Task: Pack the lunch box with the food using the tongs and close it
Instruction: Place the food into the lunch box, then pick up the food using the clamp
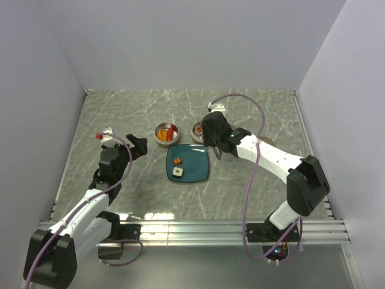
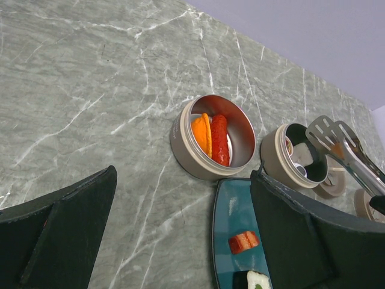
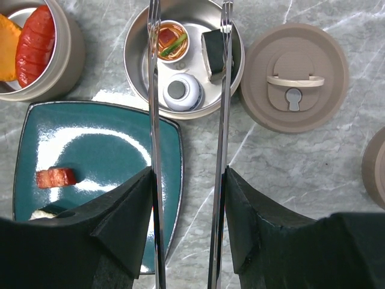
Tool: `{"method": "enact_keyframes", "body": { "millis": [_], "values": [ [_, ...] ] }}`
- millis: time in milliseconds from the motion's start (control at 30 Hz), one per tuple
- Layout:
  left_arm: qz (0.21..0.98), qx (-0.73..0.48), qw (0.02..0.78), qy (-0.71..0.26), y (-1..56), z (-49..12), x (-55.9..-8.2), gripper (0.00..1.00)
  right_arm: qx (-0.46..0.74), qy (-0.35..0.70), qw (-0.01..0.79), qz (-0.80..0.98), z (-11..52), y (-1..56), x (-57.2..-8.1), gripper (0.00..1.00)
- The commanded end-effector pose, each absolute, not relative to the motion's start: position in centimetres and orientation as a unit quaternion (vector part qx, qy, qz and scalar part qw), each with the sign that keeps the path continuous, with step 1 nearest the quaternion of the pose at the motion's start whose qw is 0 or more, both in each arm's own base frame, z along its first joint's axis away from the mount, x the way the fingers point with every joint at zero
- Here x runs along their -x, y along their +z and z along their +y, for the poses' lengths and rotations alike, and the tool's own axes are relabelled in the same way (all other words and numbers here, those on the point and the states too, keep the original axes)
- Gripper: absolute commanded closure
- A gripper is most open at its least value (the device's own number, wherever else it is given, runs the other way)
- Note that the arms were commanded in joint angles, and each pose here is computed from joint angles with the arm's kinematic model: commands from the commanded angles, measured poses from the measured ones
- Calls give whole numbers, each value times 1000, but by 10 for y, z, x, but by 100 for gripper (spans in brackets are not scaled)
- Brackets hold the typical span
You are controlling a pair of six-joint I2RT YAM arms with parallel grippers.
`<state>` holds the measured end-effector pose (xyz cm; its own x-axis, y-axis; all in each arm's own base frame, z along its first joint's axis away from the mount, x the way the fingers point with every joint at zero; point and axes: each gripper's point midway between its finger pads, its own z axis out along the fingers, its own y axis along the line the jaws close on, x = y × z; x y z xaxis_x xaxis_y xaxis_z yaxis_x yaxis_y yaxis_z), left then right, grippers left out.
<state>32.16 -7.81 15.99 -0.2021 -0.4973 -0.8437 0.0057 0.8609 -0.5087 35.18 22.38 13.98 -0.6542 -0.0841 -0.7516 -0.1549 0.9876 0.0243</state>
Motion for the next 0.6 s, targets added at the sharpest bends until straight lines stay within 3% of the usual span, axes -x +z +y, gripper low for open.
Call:
{"method": "enact_keyframes", "body": {
  "millis": [0,233,567],
  "values": [
    [728,164,628,-221,179,-80,-328,1,51,72,457,885,227,179,-360,44],
    [729,163,627,-221,178,-81,-328,1,71,102,455,881,239,176,-325,45],
    [727,163,629,-222,180,-81,-327,1,127,174,421,881,287,157,-231,45]
  ]
}}
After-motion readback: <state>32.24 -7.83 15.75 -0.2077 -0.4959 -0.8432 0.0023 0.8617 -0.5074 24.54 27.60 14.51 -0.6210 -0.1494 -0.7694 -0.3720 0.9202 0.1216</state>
